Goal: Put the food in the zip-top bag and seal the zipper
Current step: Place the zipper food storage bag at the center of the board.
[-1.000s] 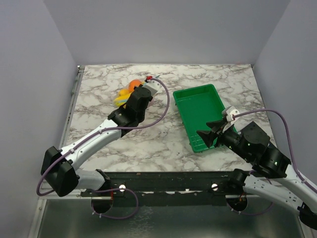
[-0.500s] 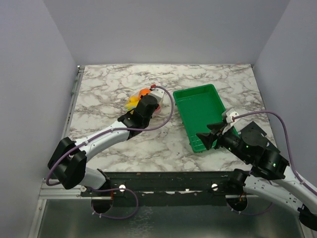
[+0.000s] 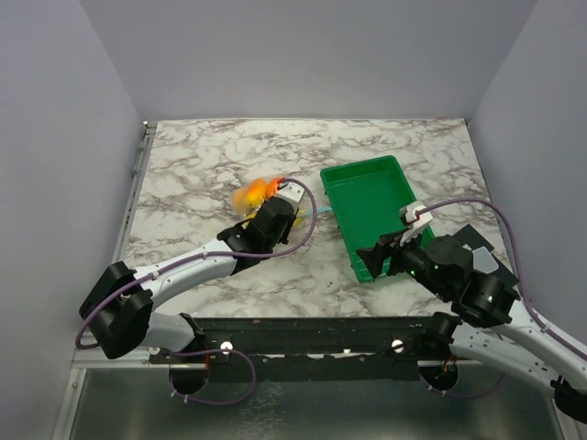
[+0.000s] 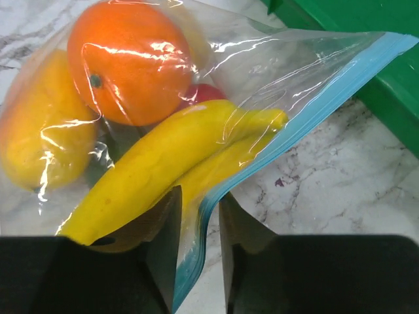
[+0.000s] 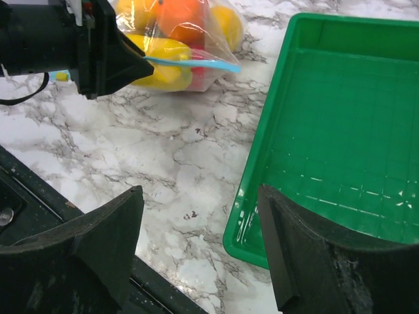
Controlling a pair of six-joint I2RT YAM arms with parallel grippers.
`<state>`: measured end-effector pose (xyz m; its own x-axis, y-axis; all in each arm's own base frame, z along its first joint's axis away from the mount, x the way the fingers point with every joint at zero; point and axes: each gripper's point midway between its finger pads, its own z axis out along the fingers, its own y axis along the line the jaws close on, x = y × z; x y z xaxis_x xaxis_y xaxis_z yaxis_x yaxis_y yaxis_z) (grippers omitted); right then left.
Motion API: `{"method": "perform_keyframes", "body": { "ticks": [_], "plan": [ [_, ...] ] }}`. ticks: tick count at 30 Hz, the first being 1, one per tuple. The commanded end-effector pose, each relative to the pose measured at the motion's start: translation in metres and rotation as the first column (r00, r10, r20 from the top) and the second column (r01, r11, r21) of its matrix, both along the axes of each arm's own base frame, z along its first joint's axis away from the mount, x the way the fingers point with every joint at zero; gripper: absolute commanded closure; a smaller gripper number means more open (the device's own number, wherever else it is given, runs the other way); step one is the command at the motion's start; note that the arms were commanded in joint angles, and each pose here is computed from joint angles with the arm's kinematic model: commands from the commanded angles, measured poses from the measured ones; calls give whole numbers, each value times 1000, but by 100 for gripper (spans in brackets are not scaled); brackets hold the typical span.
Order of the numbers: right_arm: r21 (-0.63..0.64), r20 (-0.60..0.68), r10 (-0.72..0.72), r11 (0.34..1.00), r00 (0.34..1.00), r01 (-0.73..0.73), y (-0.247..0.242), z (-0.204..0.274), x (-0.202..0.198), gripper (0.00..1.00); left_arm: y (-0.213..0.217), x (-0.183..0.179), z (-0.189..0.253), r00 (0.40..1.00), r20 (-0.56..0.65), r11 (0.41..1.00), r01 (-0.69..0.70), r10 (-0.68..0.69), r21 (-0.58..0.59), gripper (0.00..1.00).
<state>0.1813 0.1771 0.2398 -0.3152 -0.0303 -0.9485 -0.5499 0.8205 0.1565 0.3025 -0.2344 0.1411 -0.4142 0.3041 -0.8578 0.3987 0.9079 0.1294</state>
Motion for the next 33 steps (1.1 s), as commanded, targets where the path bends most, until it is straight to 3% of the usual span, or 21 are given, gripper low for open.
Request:
{"method": "perform_keyframes", "body": {
  "ticks": [1,8,13,14,15,16,22,33],
  "plan": [
    [3,-45,-65,998,997,66,-2,-15,7,24,-11,-21,-7,994,-96,994,41,-51,-104,65],
    [0,-111,-113,994,987,114,0,-34,11,23,-30,-45,-5,972,-162,967,136,-173,-214,54],
    [13,-148,-153,987,977,157,1,-44,14,20,-35,-57,-2,956,-188,952,175,-226,-253,31],
    [21,-155,-167,985,974,172,1,-45,16,18,-35,-58,0,955,-189,949,177,-229,-259,22],
    [26,-162,-179,982,970,186,1,-47,17,17,-34,-60,2,954,-190,948,179,-233,-263,6],
    [28,-168,-188,980,968,196,1,-48,17,16,-35,-61,6,954,-186,946,181,-235,-268,2],
    [44,-192,-284,954,940,297,-6,-47,26,0,-21,-56,26,971,-166,961,126,-170,-246,1],
    [22,-239,-483,865,842,502,-21,-29,43,0,2,-36,74,995,-99,977,-14,-7,-214,1]
  ]
}}
